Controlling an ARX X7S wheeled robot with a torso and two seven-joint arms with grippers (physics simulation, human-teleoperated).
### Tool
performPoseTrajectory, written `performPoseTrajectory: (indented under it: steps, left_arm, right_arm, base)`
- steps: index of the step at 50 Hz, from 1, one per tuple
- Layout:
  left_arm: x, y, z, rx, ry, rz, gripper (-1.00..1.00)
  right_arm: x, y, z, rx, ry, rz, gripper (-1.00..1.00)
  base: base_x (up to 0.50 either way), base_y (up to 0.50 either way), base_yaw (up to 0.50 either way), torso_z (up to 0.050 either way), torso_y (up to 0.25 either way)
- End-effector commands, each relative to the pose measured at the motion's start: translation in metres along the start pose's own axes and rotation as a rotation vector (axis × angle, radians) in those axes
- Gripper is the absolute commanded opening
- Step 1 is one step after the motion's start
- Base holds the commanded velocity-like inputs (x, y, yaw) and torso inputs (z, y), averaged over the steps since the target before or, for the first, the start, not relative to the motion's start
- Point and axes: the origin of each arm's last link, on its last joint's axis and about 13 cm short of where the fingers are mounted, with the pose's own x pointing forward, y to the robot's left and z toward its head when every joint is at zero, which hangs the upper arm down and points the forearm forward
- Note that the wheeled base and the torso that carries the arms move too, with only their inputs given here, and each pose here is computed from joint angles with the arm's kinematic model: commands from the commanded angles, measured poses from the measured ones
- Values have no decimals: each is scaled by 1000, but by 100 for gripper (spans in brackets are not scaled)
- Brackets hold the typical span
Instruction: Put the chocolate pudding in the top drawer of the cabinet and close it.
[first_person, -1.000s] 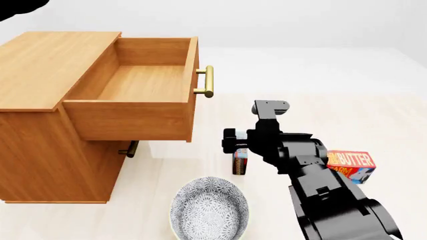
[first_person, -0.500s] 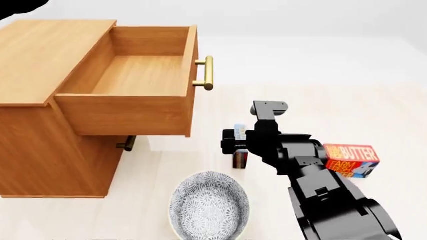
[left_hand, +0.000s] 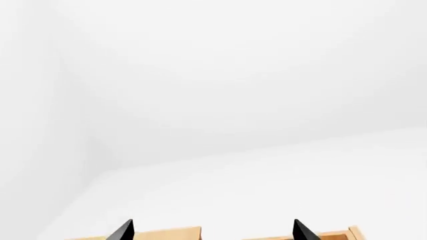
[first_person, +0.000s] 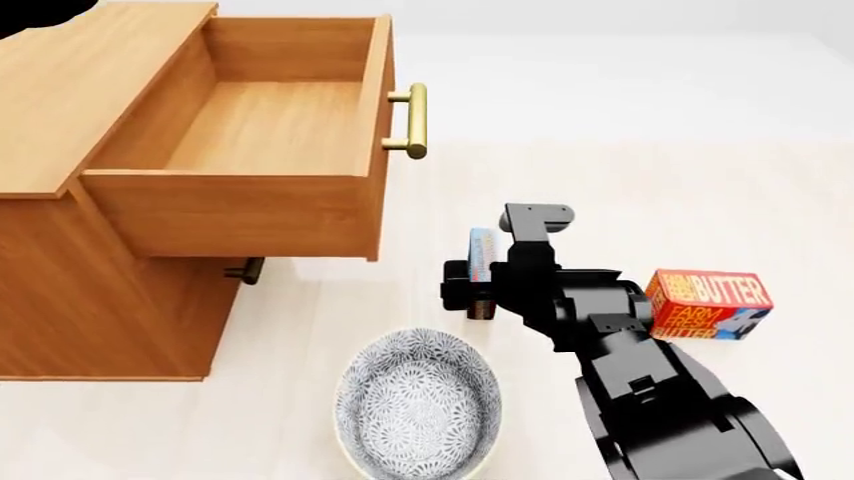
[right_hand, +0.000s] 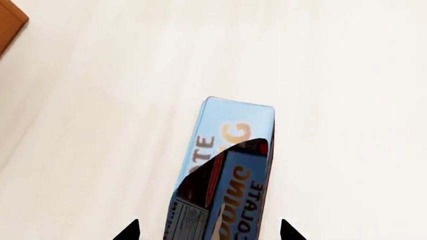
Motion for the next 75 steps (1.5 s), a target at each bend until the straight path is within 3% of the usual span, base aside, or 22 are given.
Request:
performPoseTrajectory:
  steps: [1, 17, 18, 41, 52, 67, 75]
  left_arm:
    - [0, 0, 0, -3, -1, 1, 100]
    - [0, 0, 0, -15, -3, 5, 100]
    - [0, 0, 0, -16, -3, 5, 100]
    - [0, 0, 0, -20, -2, 6, 100]
    - [0, 0, 0, -33, 4, 7, 100]
    - [0, 0, 0, -42, -2, 9, 100]
    - [0, -1, -1, -56, -9, 17, 100]
  right_arm:
    - [0, 1, 0, -2, 0, 4, 100]
    - [1, 2, -1, -6, 0, 8, 100]
    - [1, 2, -1, -8, 0, 5, -100]
    - [2, 1, -4, -1, -2, -7, -100]
    - [1, 2, 0, -4, -10, -8, -100]
    - [-9, 2, 31, -29, -67, -32, -100]
    - [-25, 4, 67, -59, -135, -63, -100]
  base:
    - [0, 0, 0, 0, -84]
    - [0, 0, 0, 0, -7]
    - [0, 0, 0, 0, 0]
    - [0, 0, 0, 0, 0]
    - [0, 0, 0, 0, 237]
    - [2, 0, 0, 0, 250]
    - [0, 0, 0, 0, 250]
